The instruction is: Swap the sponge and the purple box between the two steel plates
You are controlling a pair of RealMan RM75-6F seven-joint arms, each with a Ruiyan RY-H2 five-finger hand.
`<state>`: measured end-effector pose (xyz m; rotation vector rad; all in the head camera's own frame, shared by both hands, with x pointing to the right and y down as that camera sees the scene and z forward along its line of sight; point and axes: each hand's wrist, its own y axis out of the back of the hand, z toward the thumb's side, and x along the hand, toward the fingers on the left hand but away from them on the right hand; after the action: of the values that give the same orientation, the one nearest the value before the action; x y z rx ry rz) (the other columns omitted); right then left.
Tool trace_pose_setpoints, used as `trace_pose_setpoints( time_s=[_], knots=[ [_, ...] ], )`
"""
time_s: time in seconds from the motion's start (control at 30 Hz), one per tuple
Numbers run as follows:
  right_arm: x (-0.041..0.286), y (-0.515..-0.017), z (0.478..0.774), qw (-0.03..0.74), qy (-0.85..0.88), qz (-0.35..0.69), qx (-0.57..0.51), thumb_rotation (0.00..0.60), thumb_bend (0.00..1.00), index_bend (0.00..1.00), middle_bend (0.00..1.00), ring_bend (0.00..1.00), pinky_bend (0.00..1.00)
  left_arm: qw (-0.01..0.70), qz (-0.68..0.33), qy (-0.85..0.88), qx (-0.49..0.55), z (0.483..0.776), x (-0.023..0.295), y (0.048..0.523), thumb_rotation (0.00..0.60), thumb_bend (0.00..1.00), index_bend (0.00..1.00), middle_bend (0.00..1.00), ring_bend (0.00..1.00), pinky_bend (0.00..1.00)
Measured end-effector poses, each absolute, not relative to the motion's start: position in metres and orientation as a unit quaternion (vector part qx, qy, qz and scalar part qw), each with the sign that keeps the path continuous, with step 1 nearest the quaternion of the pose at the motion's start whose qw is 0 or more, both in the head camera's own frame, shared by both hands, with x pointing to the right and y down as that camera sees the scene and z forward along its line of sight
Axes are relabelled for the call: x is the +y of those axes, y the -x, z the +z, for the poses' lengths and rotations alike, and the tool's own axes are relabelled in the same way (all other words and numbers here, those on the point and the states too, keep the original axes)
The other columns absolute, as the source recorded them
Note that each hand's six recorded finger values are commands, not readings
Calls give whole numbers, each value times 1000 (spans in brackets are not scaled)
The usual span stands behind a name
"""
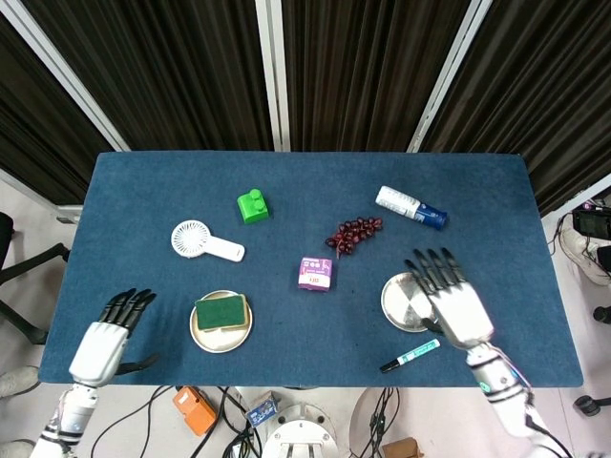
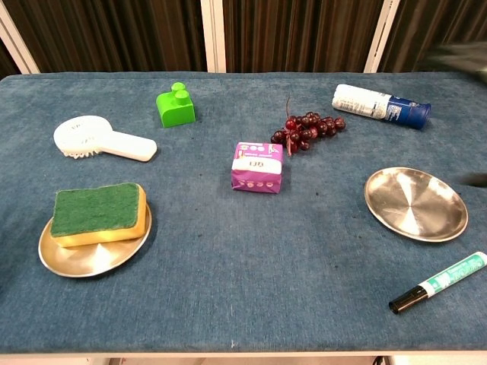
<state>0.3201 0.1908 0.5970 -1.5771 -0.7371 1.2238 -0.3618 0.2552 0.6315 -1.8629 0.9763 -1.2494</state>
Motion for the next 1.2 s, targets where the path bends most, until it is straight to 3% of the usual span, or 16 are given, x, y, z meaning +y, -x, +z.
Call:
trace_pose_setpoints(
  time_s=[0.17, 0.3, 0.57, 0.73, 1.0, 1.2],
  knots=[
    [231, -396, 577, 449, 622, 536, -353, 600, 212, 0, 0, 0, 19, 342, -482, 725, 354, 647, 245, 324, 600, 111, 114, 124, 100, 147],
    [246, -424, 568, 441, 616, 553, -348, 600, 212, 0, 0, 0, 19, 348, -492, 725, 333, 660, 239, 297, 600, 109, 113, 124, 99, 147],
    [246, -427, 566, 428, 624, 555, -345, 600, 212, 0, 0, 0, 19, 342, -525, 720, 299, 692, 236, 262, 600, 108, 153, 162, 132, 147],
    [246, -428, 567, 422, 627, 560, -340, 600, 212, 0, 0, 0, 19, 352, -534, 710, 294, 704, 235, 254, 600, 141, 273, 270, 226, 177],
    [246, -428, 568, 419, 627, 565, -335, 600, 212, 0, 0, 0, 19, 365, -531, 693, 322, 703, 227, 249, 600, 231, 435, 452, 338, 213],
    [246, -428, 569, 418, 626, 568, -334, 600, 212, 0, 0, 0, 19, 379, -500, 700, 341, 689, 219, 233, 600, 254, 461, 480, 356, 213]
  ],
)
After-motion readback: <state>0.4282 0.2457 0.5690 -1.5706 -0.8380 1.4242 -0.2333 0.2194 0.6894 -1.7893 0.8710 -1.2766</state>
